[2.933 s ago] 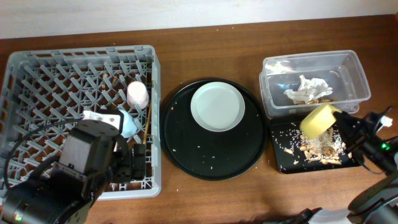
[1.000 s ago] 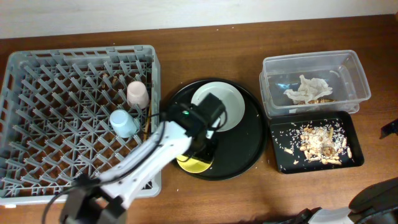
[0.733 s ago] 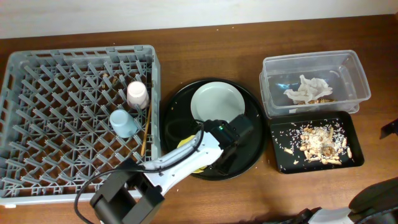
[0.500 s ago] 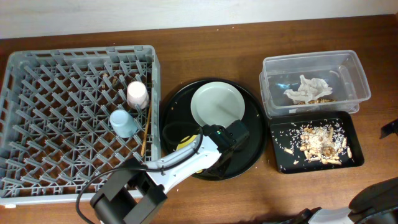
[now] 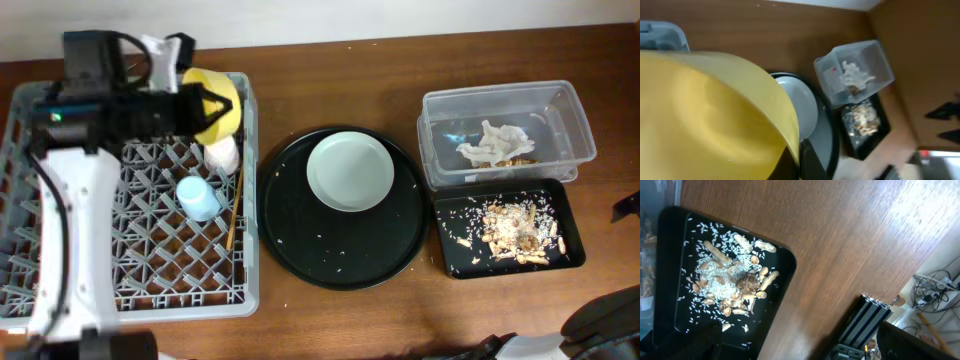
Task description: Sort waste into correct bins and load items into the dishwasher rack
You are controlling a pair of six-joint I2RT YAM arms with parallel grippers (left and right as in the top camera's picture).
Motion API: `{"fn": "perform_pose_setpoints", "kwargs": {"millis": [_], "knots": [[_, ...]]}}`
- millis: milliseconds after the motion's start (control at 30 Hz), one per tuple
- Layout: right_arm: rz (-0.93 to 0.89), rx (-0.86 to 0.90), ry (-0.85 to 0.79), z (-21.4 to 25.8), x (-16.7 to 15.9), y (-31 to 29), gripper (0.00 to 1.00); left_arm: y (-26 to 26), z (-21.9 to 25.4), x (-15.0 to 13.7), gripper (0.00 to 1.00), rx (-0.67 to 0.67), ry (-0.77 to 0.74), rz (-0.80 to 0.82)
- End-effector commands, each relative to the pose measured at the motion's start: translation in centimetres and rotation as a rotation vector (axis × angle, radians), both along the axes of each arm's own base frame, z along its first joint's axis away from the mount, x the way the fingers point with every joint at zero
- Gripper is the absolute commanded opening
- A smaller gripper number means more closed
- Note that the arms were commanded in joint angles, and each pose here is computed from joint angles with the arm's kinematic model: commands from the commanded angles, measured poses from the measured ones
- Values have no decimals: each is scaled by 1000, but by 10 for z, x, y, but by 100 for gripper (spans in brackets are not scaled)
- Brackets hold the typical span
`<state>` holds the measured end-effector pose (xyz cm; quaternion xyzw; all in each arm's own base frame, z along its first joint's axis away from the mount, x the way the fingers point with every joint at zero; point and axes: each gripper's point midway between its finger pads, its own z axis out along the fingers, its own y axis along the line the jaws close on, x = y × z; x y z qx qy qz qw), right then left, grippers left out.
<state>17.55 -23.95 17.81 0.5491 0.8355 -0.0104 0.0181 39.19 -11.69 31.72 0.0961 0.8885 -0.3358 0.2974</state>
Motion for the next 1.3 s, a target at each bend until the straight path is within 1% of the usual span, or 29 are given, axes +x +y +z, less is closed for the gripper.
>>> {"fn": "perform_pose_setpoints", "kwargs": {"millis": [0, 67, 133, 200, 267, 300, 333, 367, 400, 433, 500, 533, 567, 667, 700, 733, 767, 800, 833, 867, 933, 1000, 1033, 1100, 1133, 1200, 1233, 1267], "knots": [[-3, -18, -7, 5, -1, -1, 98, 34, 9, 41, 0, -508, -50, -207], [-3, -18, -7, 5, -1, -1, 99, 54, -11, 61, 0, -642, -59, -257], [-3, -18, -7, 5, -1, -1, 99, 80, -72, 97, 0, -691, 27, -188], [-3, -18, -7, 5, -1, -1, 99, 101, -118, 114, 0, -718, 98, -119], [-3, -18, -7, 5, -1, -1, 99, 120, -143, 120, 0, -728, 137, -58], [-3, -18, -7, 5, -1, -1, 99, 137, -152, 122, 0, -704, 140, -2], [-3, -18, -7, 5, -1, -1, 99, 156, -153, 122, 2, -706, 133, 39], [-3, -18, -7, 5, -1, -1, 99, 173, -153, 119, 21, -713, 131, 75], [-3, -18, -7, 5, -1, -1, 99, 187, -153, 117, 32, -716, 124, 102], [-3, -18, -7, 5, -1, -1, 99, 202, -155, 114, 53, -720, 129, 139], [-3, -18, -7, 5, -1, -1, 99, 224, -174, 108, 76, -683, 216, 266], [-3, -18, -7, 5, -1, -1, 99, 233, -182, 105, 78, -647, 249, 321], [-3, -18, -7, 5, -1, -1, 99, 242, -178, 102, 79, -601, 250, 363], [-3, -18, -7, 5, -1, -1, 99, 251, -123, 95, 79, -422, 148, 436], [-3, -18, -7, 5, -1, -1, 99, 251, -99, 87, 75, -342, 115, 473], [-3, -18, -7, 5, -1, -1, 99, 241, -67, 76, 52, -239, 75, 510], [-3, -18, -7, 5, -1, -1, 99, 229, -50, 71, 26, -186, 51, 512], [-3, -18, -7, 5, -1, -1, 99, 210, -33, 69, 13, -115, 12, 505], [-3, -18, -7, 5, -1, -1, 99, 184, -26, 72, 0, -5, -12, 504], [-3, -18, -7, 5, -1, -1, 99, 160, -36, 79, 0, 85, -3, 497], [-3, -18, -7, 5, -1, -1, 99, 120, -78, 91, 0, 241, 58, 466], [-3, -18, -7, 5, -1, -1, 98, 98, -127, 101, 0, 350, 137, 440], [-3, -18, -7, 5, -1, -1, 99, 100, -160, 106, 0, 414, 195, 446], [-3, -18, -7, 5, -1, -1, 99, 118, -197, 105, 0, 473, 278, 477], [-3, -18, -7, 5, -1, -1, 99, 130, -199, 102, 0, 472, 298, 497], [-3, -18, -7, 5, -1, -1, 99, 150, -173, 96, 0, 464, 298, 540], [-3, -18, -7, 5, -1, -1, 99, 150, -159, 95, 0, 461, 281, 545], [-3, -18, -7, 5, -1, -1, 99, 145, -132, 95, 0, 443, 233, 543]]}}
